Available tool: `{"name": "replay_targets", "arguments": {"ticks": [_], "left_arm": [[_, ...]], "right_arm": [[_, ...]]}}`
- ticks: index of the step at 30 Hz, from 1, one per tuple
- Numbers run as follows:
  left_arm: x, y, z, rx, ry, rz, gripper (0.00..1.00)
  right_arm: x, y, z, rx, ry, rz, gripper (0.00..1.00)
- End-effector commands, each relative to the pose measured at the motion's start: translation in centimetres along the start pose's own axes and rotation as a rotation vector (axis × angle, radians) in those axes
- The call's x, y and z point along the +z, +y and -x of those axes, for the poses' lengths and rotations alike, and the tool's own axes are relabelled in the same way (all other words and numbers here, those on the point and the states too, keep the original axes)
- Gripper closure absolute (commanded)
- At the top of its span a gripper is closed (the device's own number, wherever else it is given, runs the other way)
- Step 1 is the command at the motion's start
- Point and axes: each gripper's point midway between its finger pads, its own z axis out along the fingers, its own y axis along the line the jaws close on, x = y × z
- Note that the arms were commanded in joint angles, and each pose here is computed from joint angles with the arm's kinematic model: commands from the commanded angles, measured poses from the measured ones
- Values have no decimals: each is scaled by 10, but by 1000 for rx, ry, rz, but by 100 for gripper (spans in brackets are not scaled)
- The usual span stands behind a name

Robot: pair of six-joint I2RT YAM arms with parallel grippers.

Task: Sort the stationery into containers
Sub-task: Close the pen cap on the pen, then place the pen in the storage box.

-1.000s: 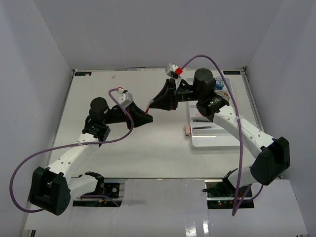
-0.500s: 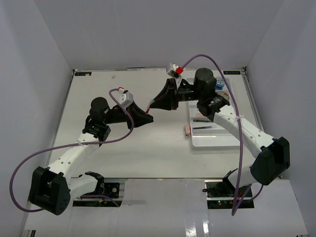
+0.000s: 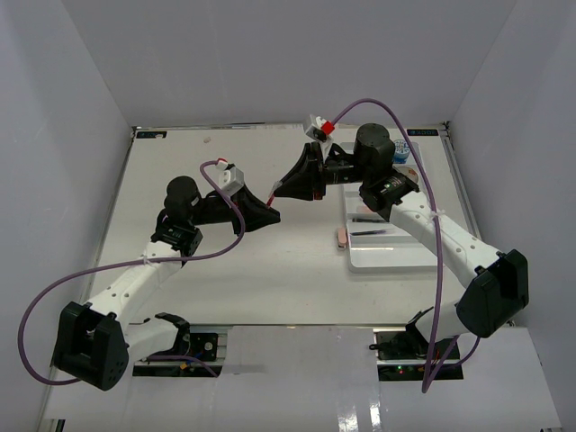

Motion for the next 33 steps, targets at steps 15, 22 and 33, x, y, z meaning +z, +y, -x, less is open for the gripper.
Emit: {"name": "replay_targets", "arguments": {"ticks": [15,22,33], "left_arm": [[3,-5,1,10,19,-44,64],[4,-1,1,1,23,-24,29],[-2,41,-1,-29,44,235,2]], "right_arm": [[-9,4,40,-95,-78,-37,92],[-13,0,35,-77,-72,-49,92],[-63,-39,-5,45,-61,-301,92]]}}
